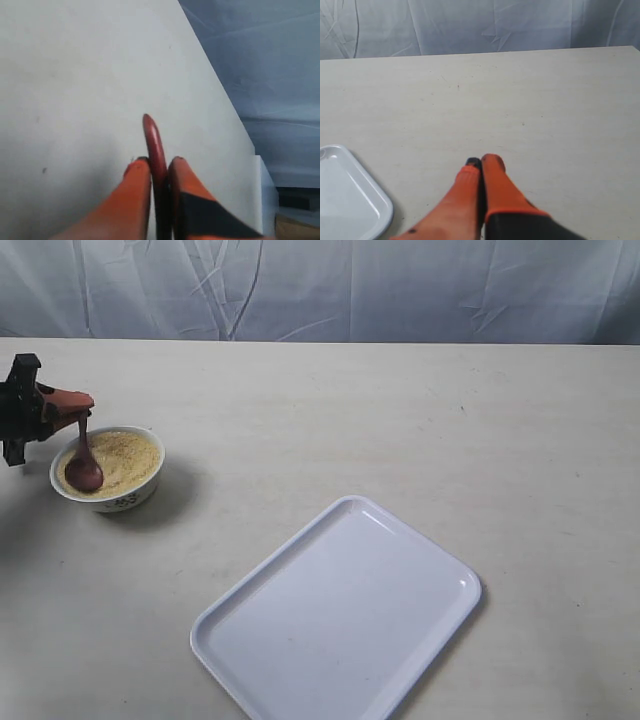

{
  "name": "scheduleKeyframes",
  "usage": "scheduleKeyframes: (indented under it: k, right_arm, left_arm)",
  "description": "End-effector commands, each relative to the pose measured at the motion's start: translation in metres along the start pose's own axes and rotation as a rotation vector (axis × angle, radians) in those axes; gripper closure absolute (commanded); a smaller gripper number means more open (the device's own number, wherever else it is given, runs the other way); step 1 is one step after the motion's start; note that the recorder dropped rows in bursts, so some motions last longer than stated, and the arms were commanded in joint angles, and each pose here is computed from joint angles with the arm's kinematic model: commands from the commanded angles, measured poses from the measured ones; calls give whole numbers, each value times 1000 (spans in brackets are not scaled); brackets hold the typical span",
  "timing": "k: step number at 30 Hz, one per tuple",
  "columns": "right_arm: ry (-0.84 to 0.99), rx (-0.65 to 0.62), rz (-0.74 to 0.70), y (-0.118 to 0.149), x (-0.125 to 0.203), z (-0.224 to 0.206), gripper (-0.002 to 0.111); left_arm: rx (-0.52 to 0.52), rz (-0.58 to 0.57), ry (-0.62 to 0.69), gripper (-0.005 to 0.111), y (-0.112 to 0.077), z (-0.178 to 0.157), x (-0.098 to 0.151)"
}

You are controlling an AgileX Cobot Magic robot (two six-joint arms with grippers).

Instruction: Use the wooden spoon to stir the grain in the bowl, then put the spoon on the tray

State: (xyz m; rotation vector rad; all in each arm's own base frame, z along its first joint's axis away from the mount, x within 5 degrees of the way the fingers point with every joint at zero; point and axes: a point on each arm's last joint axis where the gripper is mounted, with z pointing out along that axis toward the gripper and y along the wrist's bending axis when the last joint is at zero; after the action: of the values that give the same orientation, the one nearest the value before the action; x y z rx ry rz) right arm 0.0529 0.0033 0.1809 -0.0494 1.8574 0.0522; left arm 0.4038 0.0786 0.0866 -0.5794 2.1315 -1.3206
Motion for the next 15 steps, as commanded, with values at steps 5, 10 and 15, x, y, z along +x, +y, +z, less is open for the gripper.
scheduleKeyframes:
  k: [5,10,15]
  right_arm:
    - [-15,-4,0,0,0,0,108]
    - [-15,-4,0,0,0,0,108]
    - [-15,-4,0,0,0,0,108]
  left_arm:
    - [184,-17,17,107,-19,0,1]
    - [189,-9,-1,107,-25,-7,-5]
    - [193,97,-58,107,-38,-26,-17]
